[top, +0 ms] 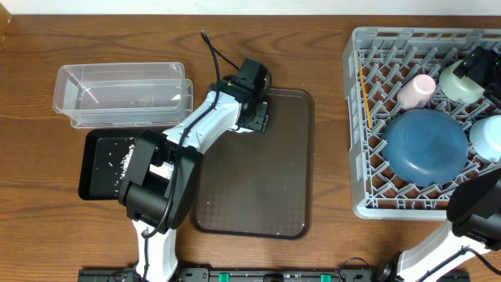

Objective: Sort waste into correct bins and load items into the dishwasher rack
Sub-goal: 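Lower the left gripper and grasp the white tissue on the brown tray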

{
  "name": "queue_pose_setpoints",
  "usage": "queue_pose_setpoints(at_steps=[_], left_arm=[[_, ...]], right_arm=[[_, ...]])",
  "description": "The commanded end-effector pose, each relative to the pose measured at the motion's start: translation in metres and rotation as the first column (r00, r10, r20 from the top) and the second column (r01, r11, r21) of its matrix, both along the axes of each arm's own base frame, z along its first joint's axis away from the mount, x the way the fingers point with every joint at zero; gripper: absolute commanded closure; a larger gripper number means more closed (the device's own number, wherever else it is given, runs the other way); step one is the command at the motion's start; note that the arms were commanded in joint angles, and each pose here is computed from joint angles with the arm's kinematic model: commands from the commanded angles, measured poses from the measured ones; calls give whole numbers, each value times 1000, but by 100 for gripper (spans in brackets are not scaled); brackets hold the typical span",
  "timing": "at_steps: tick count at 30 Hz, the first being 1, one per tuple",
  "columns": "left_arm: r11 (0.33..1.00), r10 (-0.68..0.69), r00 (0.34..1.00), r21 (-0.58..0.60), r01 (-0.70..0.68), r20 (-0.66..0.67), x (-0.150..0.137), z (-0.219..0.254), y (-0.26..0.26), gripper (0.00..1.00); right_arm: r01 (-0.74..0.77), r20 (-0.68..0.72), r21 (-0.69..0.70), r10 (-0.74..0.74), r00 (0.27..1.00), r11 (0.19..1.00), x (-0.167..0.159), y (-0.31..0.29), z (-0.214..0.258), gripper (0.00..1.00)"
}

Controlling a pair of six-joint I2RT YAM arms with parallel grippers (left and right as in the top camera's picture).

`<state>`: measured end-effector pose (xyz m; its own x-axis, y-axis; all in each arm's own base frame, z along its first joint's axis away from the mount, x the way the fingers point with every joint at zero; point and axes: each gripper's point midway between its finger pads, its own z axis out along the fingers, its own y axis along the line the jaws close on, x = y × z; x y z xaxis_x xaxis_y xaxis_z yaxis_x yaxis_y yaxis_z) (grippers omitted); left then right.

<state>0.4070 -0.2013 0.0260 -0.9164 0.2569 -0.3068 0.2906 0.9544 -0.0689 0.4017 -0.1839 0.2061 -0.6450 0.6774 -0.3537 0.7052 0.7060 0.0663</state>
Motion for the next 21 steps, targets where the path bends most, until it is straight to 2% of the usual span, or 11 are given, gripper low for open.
queue_pose_setpoints(at_steps=[1, 7, 13, 17, 21], left_arm=[[1000, -12, 1000, 21, 13, -22, -7, -11, 1, 34], [999, -20, 999, 27, 21, -34, -12, -15, 0, 36], [999, -21, 998, 36, 23, -53, -19, -21, 2, 48], [999, -25, 998, 36, 27, -54, -20, -21, 0, 59], [999, -28, 998, 39, 30, -49, -20, -21, -1, 76]], right_arm=[[24, 6, 0, -24, 1000, 1000, -3, -5, 2, 1], [24, 6, 0, -24, 1000, 1000, -3, -5, 2, 1], [24, 6, 0, -24, 1000, 1000, -3, -5, 2, 1], [24, 6, 0, -24, 1000, 1000, -3, -5, 2, 1], [25, 7, 0, -25, 1000, 1000, -3, -5, 2, 1]])
